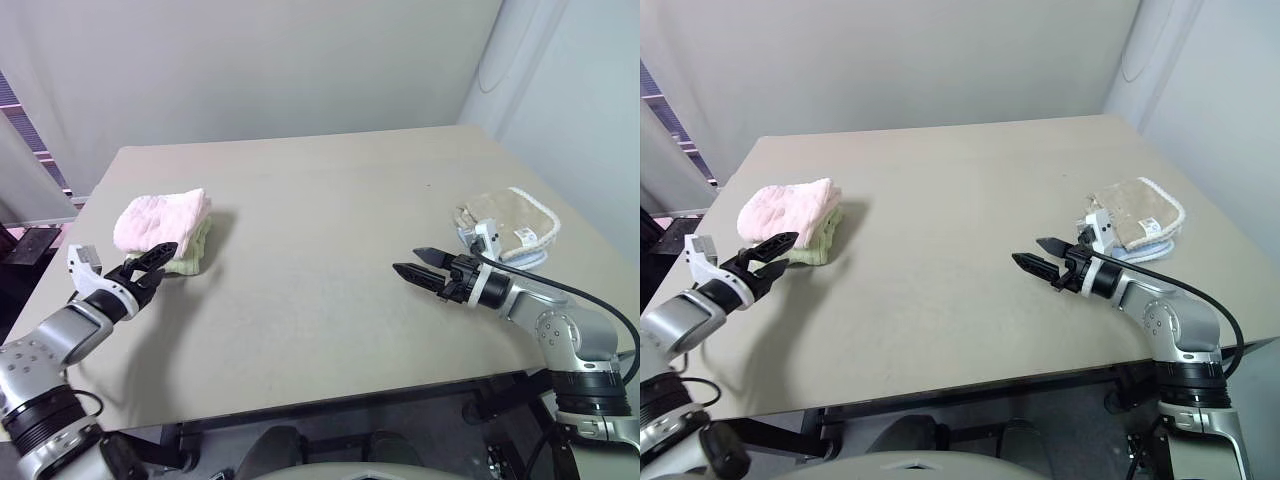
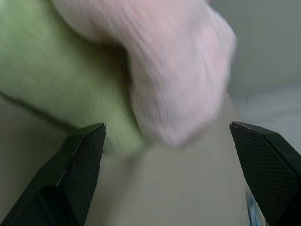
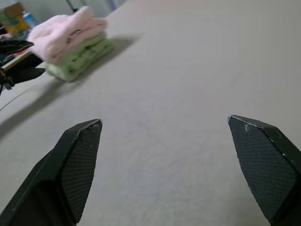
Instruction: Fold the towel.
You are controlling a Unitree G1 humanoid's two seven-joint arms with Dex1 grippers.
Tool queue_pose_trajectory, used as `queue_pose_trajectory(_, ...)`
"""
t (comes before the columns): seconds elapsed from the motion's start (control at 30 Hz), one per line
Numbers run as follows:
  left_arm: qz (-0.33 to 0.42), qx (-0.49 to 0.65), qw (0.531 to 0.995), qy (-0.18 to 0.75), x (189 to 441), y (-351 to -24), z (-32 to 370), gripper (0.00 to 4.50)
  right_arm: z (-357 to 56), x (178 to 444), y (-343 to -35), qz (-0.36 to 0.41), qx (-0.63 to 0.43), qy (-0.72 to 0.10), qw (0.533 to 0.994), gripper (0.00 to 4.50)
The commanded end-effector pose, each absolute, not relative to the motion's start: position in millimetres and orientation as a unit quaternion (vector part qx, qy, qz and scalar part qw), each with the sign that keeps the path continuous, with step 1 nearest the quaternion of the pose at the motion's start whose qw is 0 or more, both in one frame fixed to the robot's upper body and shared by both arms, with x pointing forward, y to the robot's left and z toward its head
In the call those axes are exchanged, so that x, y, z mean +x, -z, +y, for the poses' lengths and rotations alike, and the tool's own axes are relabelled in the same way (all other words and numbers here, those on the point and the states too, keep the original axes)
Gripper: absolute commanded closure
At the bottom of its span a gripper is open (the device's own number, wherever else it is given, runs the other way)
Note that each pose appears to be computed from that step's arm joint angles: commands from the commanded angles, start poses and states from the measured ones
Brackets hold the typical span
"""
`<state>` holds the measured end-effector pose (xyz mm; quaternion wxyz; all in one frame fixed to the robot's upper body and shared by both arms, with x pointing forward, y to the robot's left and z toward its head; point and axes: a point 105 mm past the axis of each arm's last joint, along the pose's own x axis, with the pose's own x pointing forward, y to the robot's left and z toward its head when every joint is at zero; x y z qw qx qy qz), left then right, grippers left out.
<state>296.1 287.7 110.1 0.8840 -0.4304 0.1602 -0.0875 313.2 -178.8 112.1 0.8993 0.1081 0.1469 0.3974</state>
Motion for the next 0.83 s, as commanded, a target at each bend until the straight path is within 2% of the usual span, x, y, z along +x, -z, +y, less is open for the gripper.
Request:
queue_pose_trajectory(0.03, 0.101, -0.312, 0.919, 0.217, 288.6, -150.7, 260.2, 0.06, -175.7, 306.8, -140.3, 0.083, 0.088, -0.424, 0.898, 0.0)
queue_pose_trajectory(0.13, 0.057, -0.19, 0.93, 0.31, 285.6, -162.1, 234.7, 0.06, -171.9, 293.7, -149.9, 0.054, 0.058, -0.445, 0.892, 0.0)
queue_pose_trajectory(0.23, 0.044, -0.097, 0.899, 0.426, 275.7, -160.4, 201.2, 0.06, -171.2, 279.0, -159.5, 0.032, 0.054, -0.459, 0.886, 0.0)
queue_pose_trajectory(0.37, 0.006, -0.005, 0.864, 0.504, 280.4, -154.3, 179.0, 0.06, -168.8, 264.1, -162.3, 0.014, 0.048, -0.454, 0.89, 0.0)
queue_pose_trajectory(0.47, -0.033, 0.017, 0.852, 0.523, 292.3, -156.4, 174.0, 0.06, -165.9, 253.7, -158.6, 0.013, 0.036, -0.444, 0.895, 0.0)
queue_pose_trajectory(0.57, -0.049, 0.017, 0.838, 0.543, 293.6, -154.3, 175.7, 0.06, -170.0, 244.1, -153.2, 0.013, 0.028, -0.431, 0.902, 0.0)
queue_pose_trajectory(0.83, -0.016, 0.033, 0.799, 0.6, 263.1, -129.2, 173.1, 0.06, -178.1, 237.0, -135.6, 0.032, 0.02, -0.422, 0.906, 0.0)
